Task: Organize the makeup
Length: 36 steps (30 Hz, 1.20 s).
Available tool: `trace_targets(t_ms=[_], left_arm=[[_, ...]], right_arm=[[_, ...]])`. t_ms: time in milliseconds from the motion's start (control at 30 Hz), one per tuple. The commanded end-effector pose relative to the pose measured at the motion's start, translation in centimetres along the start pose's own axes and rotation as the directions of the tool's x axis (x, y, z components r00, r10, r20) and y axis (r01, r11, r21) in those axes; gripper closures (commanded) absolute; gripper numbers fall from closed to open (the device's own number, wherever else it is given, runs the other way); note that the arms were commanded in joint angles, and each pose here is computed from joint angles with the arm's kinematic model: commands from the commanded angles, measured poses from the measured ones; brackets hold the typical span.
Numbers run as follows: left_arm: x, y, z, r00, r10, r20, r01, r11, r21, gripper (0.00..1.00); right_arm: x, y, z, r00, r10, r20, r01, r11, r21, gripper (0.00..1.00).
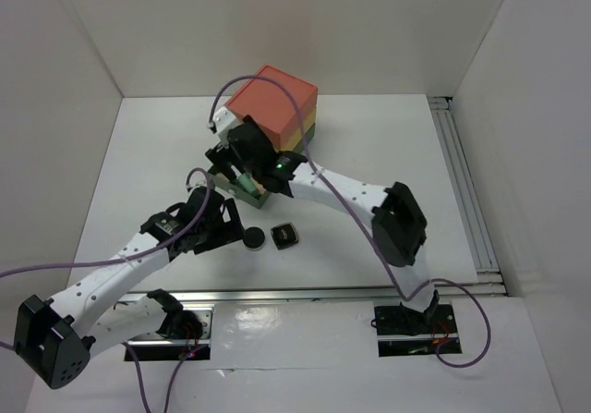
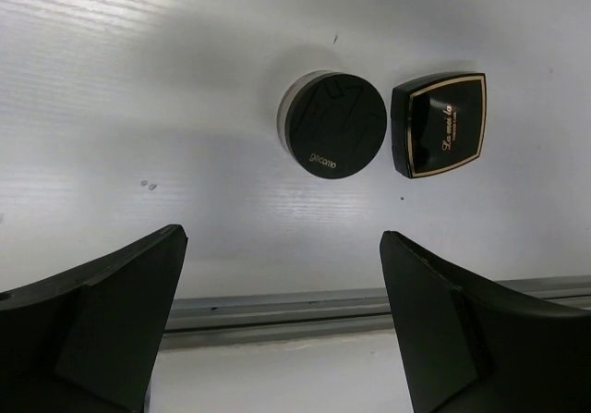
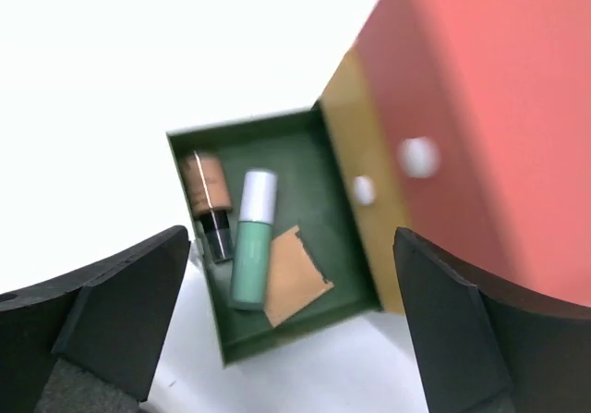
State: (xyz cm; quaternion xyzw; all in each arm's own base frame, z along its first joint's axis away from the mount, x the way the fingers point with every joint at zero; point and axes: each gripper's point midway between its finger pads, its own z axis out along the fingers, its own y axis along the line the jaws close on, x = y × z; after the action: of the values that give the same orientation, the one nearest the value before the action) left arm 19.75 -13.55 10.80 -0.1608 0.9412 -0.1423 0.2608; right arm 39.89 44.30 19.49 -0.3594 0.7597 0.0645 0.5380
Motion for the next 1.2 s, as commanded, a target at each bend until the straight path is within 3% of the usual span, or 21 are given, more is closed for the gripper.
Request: trace_targets(t_ms=[0,67,267,333,533,833,900,933,1000,1067,1167], left_arm=[[-0.3,-1.6,1.3,0.999,0.05,0.009,-0.05,0.997,0.056,0.0],[-0.2,-1.7,2.6,0.998,0.07,-0.006,-0.07,0.997,0.038,0.0],[-0.5,-3.2,5.6,0.99,0.137,-0.046,-0.136,0.99,0.023,0.0],[-0.2,-3.6,6.8,0.983,0.166,-0.074,-0.164,0.986,0.029,0.0],[0.8,-4.2,8.7,0.963,0.244,-0.113,-0.24,0.97,0.05,0.0],[1.6,-4.1,10.7,0.941,0.304,-0.146,-0.313,0.948,-0.047,0.0],[1.9,-3.0,11.1,0.94,0.299,-0.166,-0.321,0.939,-0.126,0.07],[1.5,-3.3,11.1,0.945,0.286,-0.161,-0.309,0.941,-0.14,0.27],[1.4,-3.5,10.9,0.947,0.283,-0.154,-0.305,0.941,-0.147,0.54],[1.5,-3.2,10.2,0.945,0.283,-0.164,-0.308,0.939,-0.154,0.72],[0.2,-3.9,8.6,0.956,0.273,-0.11,-0.287,0.948,-0.139,0.73]], right_arm=[[-6.0,-3.7,-7.0,0.98,0.151,0.127,-0.157,0.987,0.037,0.01],[-6.9,-5.4,-9.9,0.967,0.198,0.159,-0.206,0.978,0.041,0.0],[-0.1,-8.8,-13.9,0.941,0.33,0.081,-0.337,0.935,0.109,0.0],[3.2,-9.8,-14.2,0.931,0.364,0.024,-0.363,0.921,0.144,0.0],[7.4,-12.5,-15.7,0.901,0.433,-0.038,-0.416,0.884,0.215,0.0],[9.0,-13.7,-16.2,0.88,0.472,-0.045,-0.45,0.862,0.233,0.0],[9.3,-14.0,-16.3,0.878,0.476,-0.045,-0.453,0.858,0.241,0.0],[8.8,-14.1,-16.5,0.878,0.478,-0.028,-0.459,0.856,0.237,0.0],[9.3,-14.2,-16.4,0.872,0.489,-0.035,-0.468,0.851,0.239,0.0],[9.3,-14.3,-17.0,0.872,0.489,-0.03,-0.469,0.851,0.238,0.0],[8.7,-15.1,-17.8,0.869,0.495,-0.001,-0.479,0.841,0.252,0.0]])
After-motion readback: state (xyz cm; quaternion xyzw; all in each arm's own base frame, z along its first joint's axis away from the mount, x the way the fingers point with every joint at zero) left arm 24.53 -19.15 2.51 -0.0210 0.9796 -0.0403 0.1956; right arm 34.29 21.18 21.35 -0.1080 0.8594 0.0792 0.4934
